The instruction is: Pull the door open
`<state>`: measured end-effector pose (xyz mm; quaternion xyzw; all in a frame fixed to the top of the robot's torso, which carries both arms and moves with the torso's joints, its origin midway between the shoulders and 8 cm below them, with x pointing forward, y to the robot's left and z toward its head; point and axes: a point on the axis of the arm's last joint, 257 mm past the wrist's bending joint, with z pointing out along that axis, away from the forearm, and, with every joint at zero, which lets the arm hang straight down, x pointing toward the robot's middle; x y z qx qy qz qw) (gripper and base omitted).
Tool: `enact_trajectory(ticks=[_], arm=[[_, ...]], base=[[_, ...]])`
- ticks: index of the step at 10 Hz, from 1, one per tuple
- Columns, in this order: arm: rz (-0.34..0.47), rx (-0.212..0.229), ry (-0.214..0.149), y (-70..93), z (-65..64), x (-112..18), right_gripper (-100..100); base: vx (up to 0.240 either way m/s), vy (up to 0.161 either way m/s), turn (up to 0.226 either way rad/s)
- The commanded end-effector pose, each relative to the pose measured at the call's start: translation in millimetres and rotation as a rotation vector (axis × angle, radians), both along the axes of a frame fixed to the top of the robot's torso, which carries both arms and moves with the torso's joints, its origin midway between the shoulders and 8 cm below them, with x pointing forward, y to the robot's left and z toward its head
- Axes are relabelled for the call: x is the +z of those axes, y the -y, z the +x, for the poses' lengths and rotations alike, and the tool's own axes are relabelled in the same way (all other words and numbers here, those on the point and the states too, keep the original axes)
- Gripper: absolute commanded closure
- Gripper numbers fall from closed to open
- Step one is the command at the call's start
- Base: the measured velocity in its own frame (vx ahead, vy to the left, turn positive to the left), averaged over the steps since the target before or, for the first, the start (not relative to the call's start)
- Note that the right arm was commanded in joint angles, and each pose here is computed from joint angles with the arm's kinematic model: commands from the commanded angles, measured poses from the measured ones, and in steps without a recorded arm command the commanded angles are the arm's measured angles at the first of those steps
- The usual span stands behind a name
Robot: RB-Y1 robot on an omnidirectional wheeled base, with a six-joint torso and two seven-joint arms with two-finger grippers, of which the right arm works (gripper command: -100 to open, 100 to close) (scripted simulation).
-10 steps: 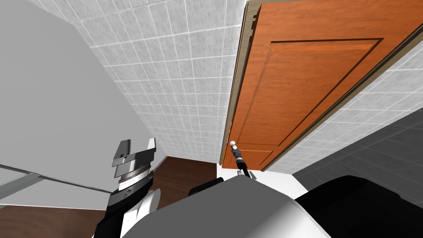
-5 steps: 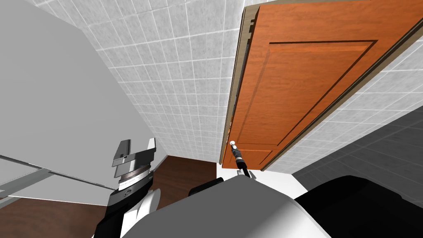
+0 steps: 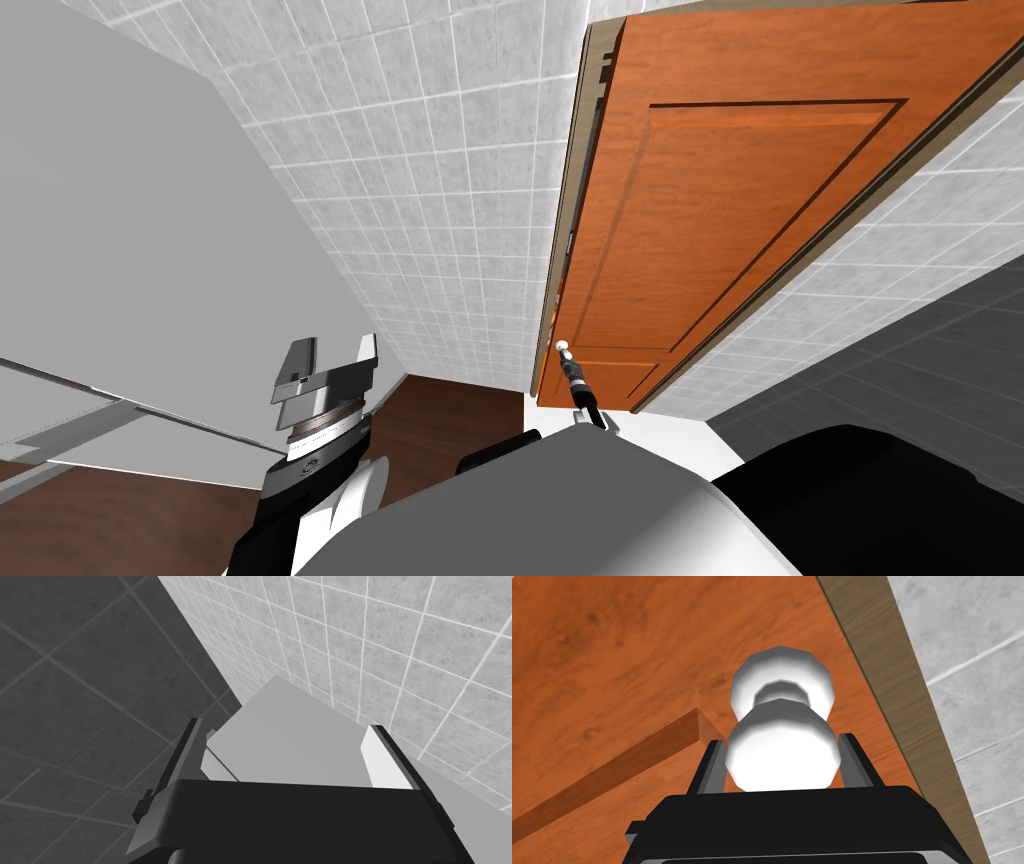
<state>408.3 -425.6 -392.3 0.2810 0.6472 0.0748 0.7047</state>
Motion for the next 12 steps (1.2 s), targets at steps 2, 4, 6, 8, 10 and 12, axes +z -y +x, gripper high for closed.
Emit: enact_trajectory(ticks=[2, 4, 6, 8, 10, 12], arm=[[0.07, 0.004, 0.021, -2.5, 0.9, -1.1, 100], [0.112, 0.006, 0.034, -3.2, 2.0, -0.9, 100], [0.179, 0.01, 0.056, -4.5, 4.0, -0.6, 100], [0.23, 0.012, 0.073, -5.2, 5.0, -0.5, 100], [0.276, 0.015, 0.087, -5.8, 6.0, -0.4, 100], [0.318, 0.017, 0.1, -6.4, 7.0, -0.3, 100]], base=[[-0.02, 0.0, 0.01], [-0.026, -0.004, 0.015], [-0.028, -0.004, 0.017], [-0.025, -0.007, 0.014], [-0.021, -0.004, 0.009], [-0.027, -0.004, 0.017]])
